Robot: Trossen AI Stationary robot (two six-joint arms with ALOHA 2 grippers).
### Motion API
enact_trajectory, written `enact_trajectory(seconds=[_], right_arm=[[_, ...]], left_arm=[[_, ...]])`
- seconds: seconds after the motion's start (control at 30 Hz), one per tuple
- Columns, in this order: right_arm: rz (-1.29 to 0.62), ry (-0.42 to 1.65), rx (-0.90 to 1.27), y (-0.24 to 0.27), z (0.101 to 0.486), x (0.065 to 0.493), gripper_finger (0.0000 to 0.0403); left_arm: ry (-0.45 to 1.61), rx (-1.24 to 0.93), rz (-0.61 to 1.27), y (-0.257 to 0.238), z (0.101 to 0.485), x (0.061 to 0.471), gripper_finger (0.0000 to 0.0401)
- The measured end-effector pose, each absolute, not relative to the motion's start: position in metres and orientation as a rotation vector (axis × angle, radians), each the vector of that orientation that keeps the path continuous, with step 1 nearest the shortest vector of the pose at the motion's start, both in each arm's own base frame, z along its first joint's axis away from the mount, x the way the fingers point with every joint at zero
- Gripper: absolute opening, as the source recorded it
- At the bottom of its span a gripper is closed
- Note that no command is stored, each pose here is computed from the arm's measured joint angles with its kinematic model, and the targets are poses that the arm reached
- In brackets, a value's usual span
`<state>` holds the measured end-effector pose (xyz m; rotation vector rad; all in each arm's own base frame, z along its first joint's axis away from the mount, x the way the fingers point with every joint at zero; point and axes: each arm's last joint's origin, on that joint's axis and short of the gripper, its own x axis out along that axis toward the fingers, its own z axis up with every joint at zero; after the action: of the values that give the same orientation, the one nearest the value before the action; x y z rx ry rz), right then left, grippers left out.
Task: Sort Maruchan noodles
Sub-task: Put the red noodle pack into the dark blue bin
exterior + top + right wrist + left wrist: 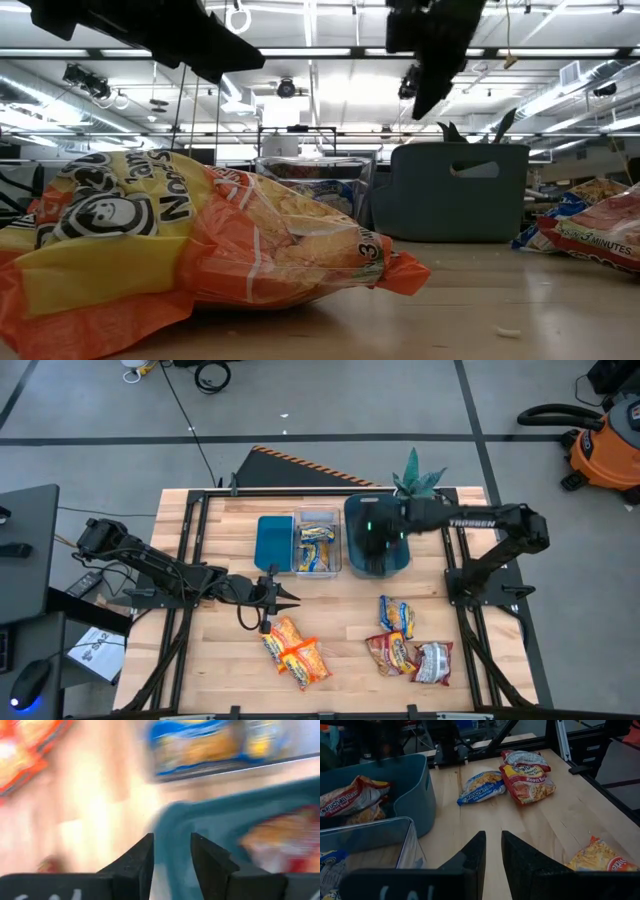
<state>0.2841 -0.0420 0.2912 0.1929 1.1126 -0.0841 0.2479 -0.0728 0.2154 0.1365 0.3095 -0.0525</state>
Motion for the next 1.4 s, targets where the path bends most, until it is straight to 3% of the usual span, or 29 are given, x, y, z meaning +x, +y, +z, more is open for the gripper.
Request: enact_trajectory(seconds=[0.5, 0.8, 1.0, 1.4], right_arm=[[-0.129, 1.172, 0.199, 0.100, 0.272, 0.262, 0.0137], [-0.215, 1.310, 0.390, 0.137, 0.242, 0.230, 0.0137], [-0.225, 1.313, 0.289, 0.157, 0.234, 0.219, 0.0137], [-0.188, 1.510, 0.097, 0.178, 0.185, 0.227, 0.0125]], left_arm=[[0.269, 0.148, -0.055, -0.073, 0.219, 0.249, 0.0066], [0.188, 0.206, -0.050, -0.071, 0.227, 0.252, 0.0066], [0.124, 0.260, -0.003, -0.060, 0.234, 0.256, 0.0066], [0.106, 0.216, 0.089, -0.037, 0.236, 0.260, 0.0066]])
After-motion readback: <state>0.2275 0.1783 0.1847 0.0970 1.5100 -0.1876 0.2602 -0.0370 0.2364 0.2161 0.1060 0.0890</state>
